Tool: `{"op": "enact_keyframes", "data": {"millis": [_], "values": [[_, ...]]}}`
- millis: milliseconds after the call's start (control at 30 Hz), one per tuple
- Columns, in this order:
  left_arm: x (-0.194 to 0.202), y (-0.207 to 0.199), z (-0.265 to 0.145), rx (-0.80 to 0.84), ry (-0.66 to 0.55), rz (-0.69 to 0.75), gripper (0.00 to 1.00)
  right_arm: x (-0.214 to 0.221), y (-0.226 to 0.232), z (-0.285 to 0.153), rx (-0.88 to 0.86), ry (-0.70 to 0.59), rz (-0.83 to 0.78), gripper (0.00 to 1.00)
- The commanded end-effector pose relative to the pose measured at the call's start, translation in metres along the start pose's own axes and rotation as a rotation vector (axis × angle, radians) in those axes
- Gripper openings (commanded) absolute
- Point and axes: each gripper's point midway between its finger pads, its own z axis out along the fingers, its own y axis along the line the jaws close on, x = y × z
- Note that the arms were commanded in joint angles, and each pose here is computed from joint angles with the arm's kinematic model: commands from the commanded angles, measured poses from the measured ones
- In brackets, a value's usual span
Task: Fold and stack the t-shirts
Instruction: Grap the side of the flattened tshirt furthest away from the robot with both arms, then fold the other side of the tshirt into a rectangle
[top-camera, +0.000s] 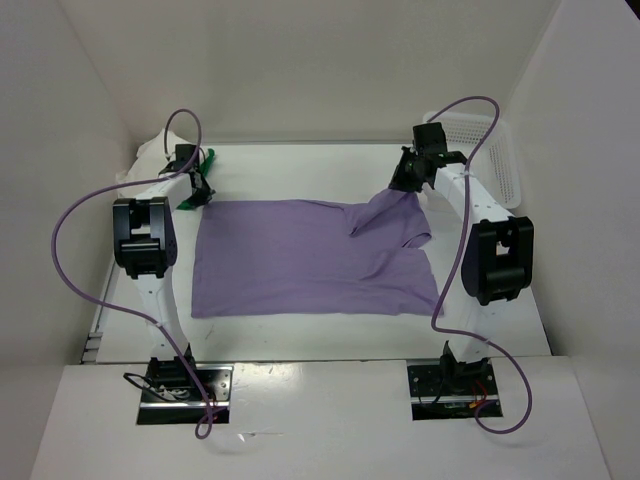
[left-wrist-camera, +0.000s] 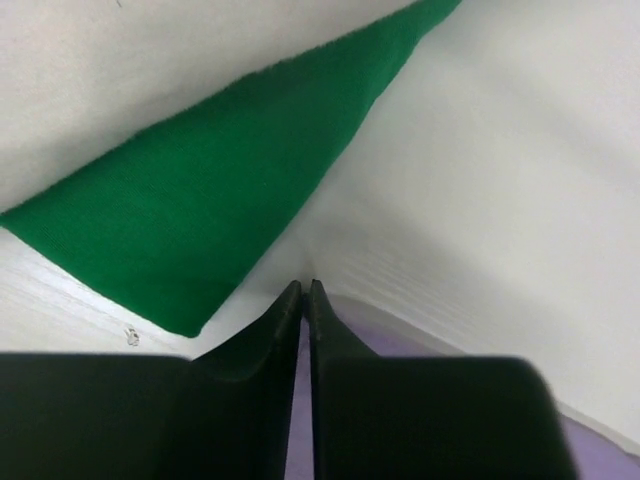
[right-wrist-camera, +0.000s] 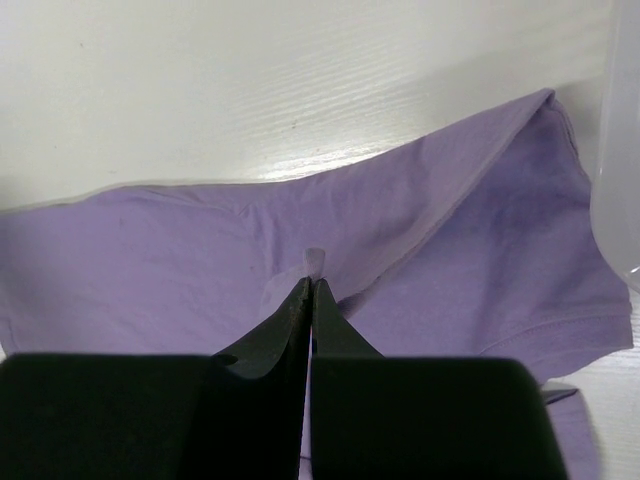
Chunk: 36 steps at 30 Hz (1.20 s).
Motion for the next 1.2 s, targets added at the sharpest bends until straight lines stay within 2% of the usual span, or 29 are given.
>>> {"op": "enact_keyframes", "data": {"millis": [0, 33, 100, 233, 367, 500, 667, 733, 767, 967, 1167], "values": [[0.007, 0.002, -0.008, -0.003, 0.023, 0.014, 0.11, -0.023, 0.014, -0.009, -0.056, -0.07, 0.002, 0.0], [0.007, 0.002, -0.009, -0.003, 0.023, 0.014, 0.04, -0.023, 0.014, -0.009, -0.056, -0.07, 0.002, 0.0], [-0.007, -0.003, -0.023, 0.017, -0.012, 0.007, 0.0, -0.026, 0.018, -0.016, -0.073, -0.081, 0.0, 0.0], [-0.023, -0.014, -0.055, 0.086, -0.055, -0.014, 0.0, -0.027, 0.024, -0.036, -0.091, -0.094, 0.006, 0.0], [-0.041, -0.022, -0.107, 0.172, -0.136, -0.045, 0.0, -0.019, 0.024, -0.064, -0.107, -0.102, 0.013, 0.0], [-0.034, -0.012, -0.137, 0.185, -0.161, -0.04, 0.0, 0.002, 0.017, -0.091, -0.106, -0.099, 0.022, 0.0], [-0.007, 0.009, -0.164, 0.18, -0.153, -0.038, 0.0, 0.04, -0.002, -0.126, -0.093, -0.072, 0.032, 0.0], [-0.007, 0.022, -0.179, 0.163, -0.19, -0.052, 0.0, 0.054, -0.009, -0.133, -0.083, -0.053, 0.035, 0.0], [0.008, 0.034, -0.176, 0.139, -0.16, -0.053, 0.0, 0.068, -0.019, -0.139, -0.065, -0.035, 0.045, 0.0], [0.044, 0.068, -0.187, 0.079, -0.147, -0.061, 0.0, 0.129, -0.06, -0.14, 0.039, 0.072, 0.094, 0.0], [0.068, 0.097, -0.185, -0.001, -0.08, -0.065, 0.04, 0.139, -0.072, -0.148, 0.117, 0.099, 0.135, 0.0]]}}
